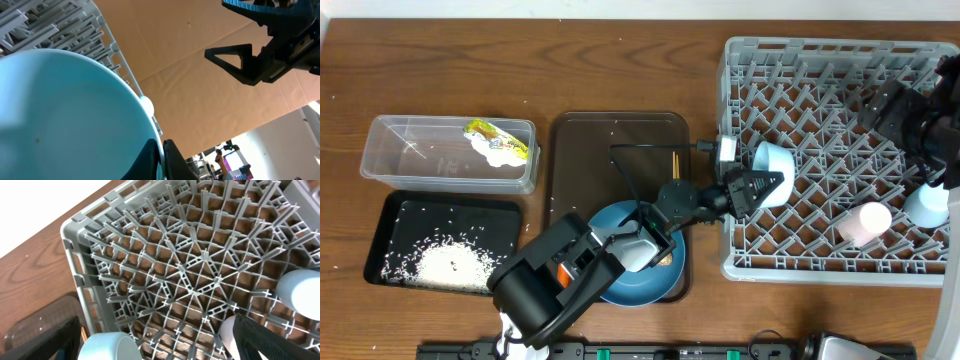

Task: Sort waste into correct bins and load items into the dishwasher rack
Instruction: 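Carry the bowl with the left gripper and set it in the rack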

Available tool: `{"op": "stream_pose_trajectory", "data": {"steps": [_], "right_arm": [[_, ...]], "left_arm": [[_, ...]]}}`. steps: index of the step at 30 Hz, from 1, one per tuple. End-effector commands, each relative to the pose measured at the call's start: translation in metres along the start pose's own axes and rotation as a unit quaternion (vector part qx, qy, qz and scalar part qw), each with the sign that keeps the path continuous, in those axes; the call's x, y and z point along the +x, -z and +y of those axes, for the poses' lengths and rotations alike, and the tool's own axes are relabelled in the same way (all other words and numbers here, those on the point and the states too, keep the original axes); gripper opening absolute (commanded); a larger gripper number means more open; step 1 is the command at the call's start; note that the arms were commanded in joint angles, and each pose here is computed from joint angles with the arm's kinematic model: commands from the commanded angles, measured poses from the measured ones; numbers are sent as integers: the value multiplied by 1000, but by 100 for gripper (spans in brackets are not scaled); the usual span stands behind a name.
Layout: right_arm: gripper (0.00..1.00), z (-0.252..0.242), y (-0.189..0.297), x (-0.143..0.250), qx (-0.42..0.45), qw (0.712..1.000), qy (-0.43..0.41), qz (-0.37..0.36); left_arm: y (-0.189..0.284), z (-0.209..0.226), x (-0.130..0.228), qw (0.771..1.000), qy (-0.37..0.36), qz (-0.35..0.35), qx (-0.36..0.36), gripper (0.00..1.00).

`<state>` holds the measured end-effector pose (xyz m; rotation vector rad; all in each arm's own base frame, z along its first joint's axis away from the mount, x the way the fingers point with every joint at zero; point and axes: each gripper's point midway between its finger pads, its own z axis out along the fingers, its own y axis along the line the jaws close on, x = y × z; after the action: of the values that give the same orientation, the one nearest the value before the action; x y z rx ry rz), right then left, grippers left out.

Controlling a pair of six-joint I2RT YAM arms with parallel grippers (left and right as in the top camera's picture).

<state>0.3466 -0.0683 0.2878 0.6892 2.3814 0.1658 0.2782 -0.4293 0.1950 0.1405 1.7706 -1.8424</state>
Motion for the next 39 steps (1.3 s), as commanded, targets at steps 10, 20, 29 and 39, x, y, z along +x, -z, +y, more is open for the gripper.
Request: {"op": "stream_pose_trajectory", "data": {"steps": [10, 20, 29, 39], "right_arm": [[91, -8, -1, 0, 18, 1000, -3, -2], [91, -9, -1, 0, 21, 1000, -3, -3], [91, -10, -1, 3, 23, 1000, -4, 3], [92, -10, -1, 4, 24, 1000, -4, 6]], "left_arm": [[-13, -26, 6, 999, -10, 11, 42, 6], [-14, -15, 15, 999, 22, 23, 32, 6], [-10, -6, 12, 995, 66, -1, 75, 11], [-7, 4, 1, 997, 49, -8, 62, 39]]}}
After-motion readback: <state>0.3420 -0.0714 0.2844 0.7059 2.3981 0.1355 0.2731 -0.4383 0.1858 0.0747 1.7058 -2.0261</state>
